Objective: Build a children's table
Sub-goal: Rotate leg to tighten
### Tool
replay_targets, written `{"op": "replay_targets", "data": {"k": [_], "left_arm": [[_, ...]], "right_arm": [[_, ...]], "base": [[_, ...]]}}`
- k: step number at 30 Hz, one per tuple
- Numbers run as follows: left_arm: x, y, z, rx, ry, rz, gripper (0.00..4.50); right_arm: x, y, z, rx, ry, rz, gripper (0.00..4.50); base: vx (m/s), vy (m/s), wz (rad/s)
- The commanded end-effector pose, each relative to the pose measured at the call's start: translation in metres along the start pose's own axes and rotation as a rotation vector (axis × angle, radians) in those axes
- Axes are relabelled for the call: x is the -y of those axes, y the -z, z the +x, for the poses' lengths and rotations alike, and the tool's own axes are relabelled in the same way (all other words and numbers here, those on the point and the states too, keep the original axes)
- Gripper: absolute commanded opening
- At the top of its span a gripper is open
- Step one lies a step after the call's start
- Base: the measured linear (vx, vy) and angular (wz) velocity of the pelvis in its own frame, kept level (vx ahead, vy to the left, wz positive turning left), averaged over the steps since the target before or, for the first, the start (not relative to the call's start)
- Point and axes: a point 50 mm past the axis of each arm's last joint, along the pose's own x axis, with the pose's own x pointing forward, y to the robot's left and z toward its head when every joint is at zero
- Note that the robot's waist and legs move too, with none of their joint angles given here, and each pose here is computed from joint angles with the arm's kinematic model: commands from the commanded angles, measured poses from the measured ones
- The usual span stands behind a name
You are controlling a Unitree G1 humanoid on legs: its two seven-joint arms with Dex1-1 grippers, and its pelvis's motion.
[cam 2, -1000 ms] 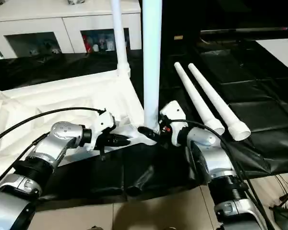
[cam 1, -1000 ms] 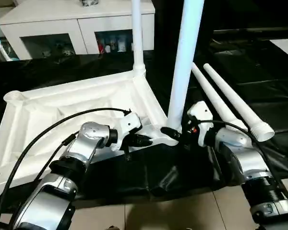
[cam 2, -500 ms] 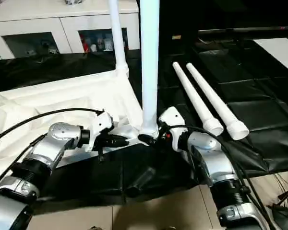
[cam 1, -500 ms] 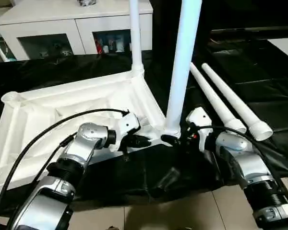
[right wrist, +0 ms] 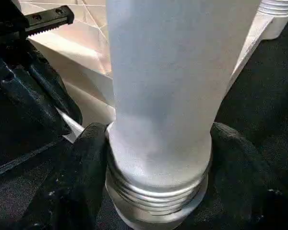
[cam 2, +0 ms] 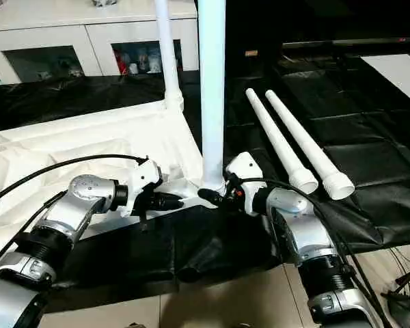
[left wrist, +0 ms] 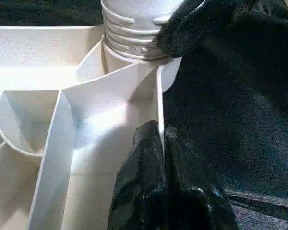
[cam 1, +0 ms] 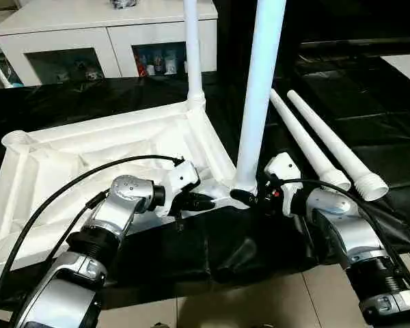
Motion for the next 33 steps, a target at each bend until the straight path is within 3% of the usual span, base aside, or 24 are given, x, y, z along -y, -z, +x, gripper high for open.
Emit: {"op": "replay_targets", "data": {"k": [1, 8, 14, 16, 18, 22, 28, 33], "left_arm": [[0.004, 0.003, 0.001, -0.008, 0.028, -0.005, 0.0], [0.004, 0.003, 0.001, -0.009, 0.027, -0.006, 0.0], [0.002, 0.002, 0.007, -0.014, -0.009, -0.031, 0.0], [-0.006, -0.001, 0.02, -0.045, -0.129, -0.054, 0.0], [-0.009, -0.005, 0.027, -0.042, -0.18, -0.068, 0.0], [-0.014, -0.014, 0.041, -0.032, -0.283, -0.124, 0.0], [-0.026, -0.029, 0.055, -0.039, -0.477, -0.188, 0.0], [-0.029, -0.039, 0.061, -0.024, -0.52, -0.198, 0.0]], "right_arm": [[0.0, -0.002, 0.002, 0.01, -0.005, 0.0, 2.78], [0.0, -0.002, 0.003, 0.014, 0.005, 0.005, 2.73], [0.007, 0.0, 0.012, 0.029, 0.178, 0.053, 2.73], [0.006, 0.005, 0.029, 0.008, 0.337, 0.178, 2.72], [0.002, 0.003, 0.039, 0.004, 0.368, 0.21, 2.72], [0.001, 0.001, 0.058, -0.07, 0.467, 0.211, 2.72], [0.003, -0.009, 0.08, -0.108, 0.594, 0.239, 2.72], [-0.003, -0.014, 0.093, -0.101, 0.618, 0.297, 2.72]], "base": [[0.0, 0.0, 0.0], [0.0, 0.0, 0.0], [0.0, 0.0, 0.0], [0.0, 0.0, 0.0], [0.0, 0.0, 0.0], [0.0, 0.0, 0.0], [0.0, 0.0, 0.0], [0.0, 0.0, 0.0]]}}
